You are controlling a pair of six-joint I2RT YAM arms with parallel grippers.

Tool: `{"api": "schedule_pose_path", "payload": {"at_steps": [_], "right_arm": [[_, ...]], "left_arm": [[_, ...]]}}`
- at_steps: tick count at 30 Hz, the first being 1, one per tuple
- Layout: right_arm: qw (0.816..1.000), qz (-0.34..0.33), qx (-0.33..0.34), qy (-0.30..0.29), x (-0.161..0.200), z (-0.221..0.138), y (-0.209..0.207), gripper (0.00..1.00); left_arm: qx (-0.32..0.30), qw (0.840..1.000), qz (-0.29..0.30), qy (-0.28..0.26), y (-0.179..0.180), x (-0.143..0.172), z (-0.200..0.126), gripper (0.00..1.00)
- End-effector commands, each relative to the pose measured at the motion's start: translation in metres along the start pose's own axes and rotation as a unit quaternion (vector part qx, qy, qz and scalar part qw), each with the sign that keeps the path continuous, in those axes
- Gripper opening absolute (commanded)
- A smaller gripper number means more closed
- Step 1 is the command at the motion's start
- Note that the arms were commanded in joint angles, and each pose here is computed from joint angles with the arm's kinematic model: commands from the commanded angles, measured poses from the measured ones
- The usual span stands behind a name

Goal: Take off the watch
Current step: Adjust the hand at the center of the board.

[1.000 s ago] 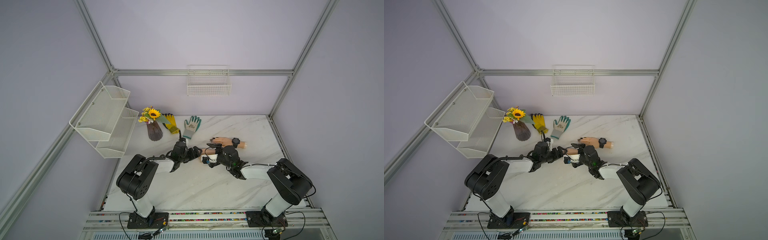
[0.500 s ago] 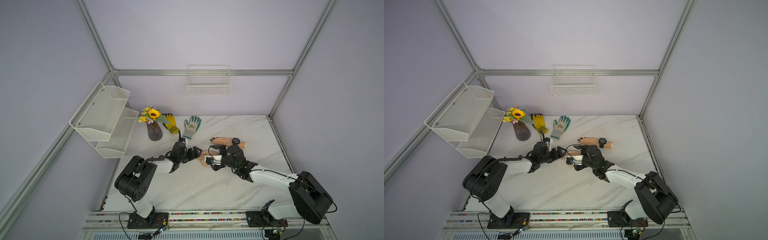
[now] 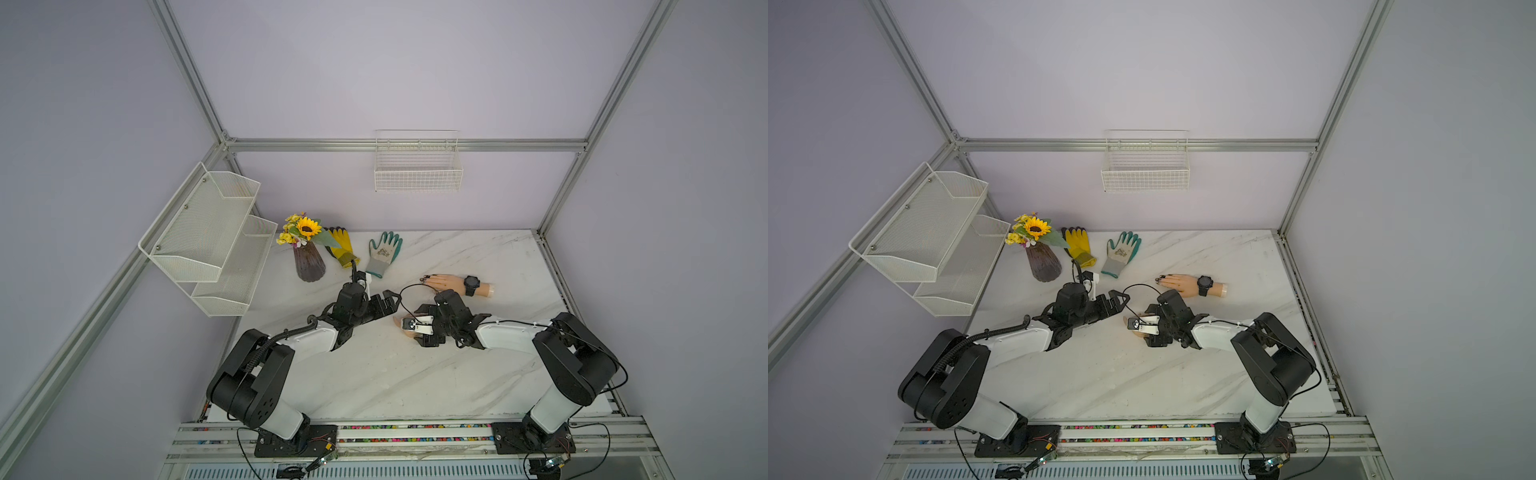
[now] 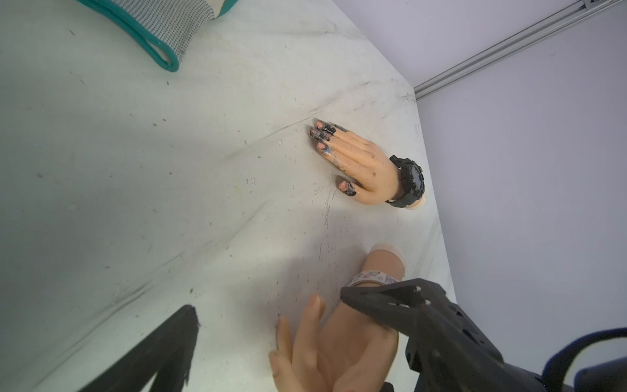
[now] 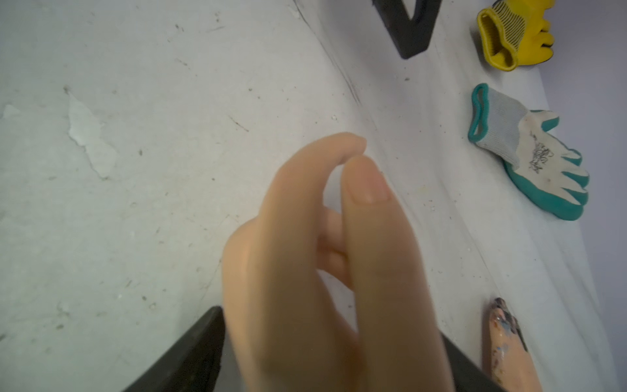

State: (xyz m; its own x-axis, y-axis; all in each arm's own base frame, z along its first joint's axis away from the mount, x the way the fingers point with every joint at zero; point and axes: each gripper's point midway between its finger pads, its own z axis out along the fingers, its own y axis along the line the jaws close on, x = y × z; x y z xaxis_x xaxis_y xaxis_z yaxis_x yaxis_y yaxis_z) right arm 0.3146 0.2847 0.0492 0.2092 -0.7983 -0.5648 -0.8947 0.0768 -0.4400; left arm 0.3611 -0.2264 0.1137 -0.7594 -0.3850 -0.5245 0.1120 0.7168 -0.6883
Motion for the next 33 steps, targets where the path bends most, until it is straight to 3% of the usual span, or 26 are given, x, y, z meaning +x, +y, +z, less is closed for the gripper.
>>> {"api": "schedule_pose_path", "payload": {"at_steps": [1,6,11,16,22,24,26,30,33], "right_arm": [[0.998,0.030,-0.053,0.003,0.000,0.006,0.018,0.67],[0.999,0.028,-0.037,-0.010,-0.008,0.002,0.009,0.44],[0.998,0.016,0.041,-0.041,-0.028,-0.016,-0.023,0.26],[0.979,0.003,0.195,-0.063,-0.049,-0.048,-0.066,0.25],[0.925,0.024,0.377,-0.046,-0.077,-0.070,-0.101,0.25],[0.904,0.025,0.426,-0.033,-0.086,-0.068,-0.100,0.25],[0.895,0.011,0.445,-0.031,-0.095,-0.056,-0.088,0.25],[0.905,-0.011,0.421,-0.051,-0.112,-0.019,-0.052,0.25],[0.924,-0.008,0.373,-0.078,-0.125,0.002,-0.025,0.28]], "left_arm": [[-0.027,0.999,0.033,-0.016,0.006,-0.008,-0.009,1.00],[-0.042,0.998,0.046,-0.021,0.007,-0.012,-0.015,1.00],[-0.053,0.997,0.051,-0.026,0.008,-0.015,-0.020,1.00],[-0.055,0.996,0.052,-0.049,0.001,-0.026,-0.034,1.00],[-0.071,0.992,0.040,-0.093,-0.003,-0.041,-0.060,1.00],[-0.075,0.991,0.029,-0.111,-0.003,-0.046,-0.071,1.00],[-0.085,0.988,0.010,-0.128,0.002,-0.047,-0.081,1.00],[-0.110,0.982,-0.011,-0.155,0.016,-0.047,-0.100,1.00],[-0.130,0.979,-0.006,-0.155,0.024,-0.045,-0.106,1.00]]}}
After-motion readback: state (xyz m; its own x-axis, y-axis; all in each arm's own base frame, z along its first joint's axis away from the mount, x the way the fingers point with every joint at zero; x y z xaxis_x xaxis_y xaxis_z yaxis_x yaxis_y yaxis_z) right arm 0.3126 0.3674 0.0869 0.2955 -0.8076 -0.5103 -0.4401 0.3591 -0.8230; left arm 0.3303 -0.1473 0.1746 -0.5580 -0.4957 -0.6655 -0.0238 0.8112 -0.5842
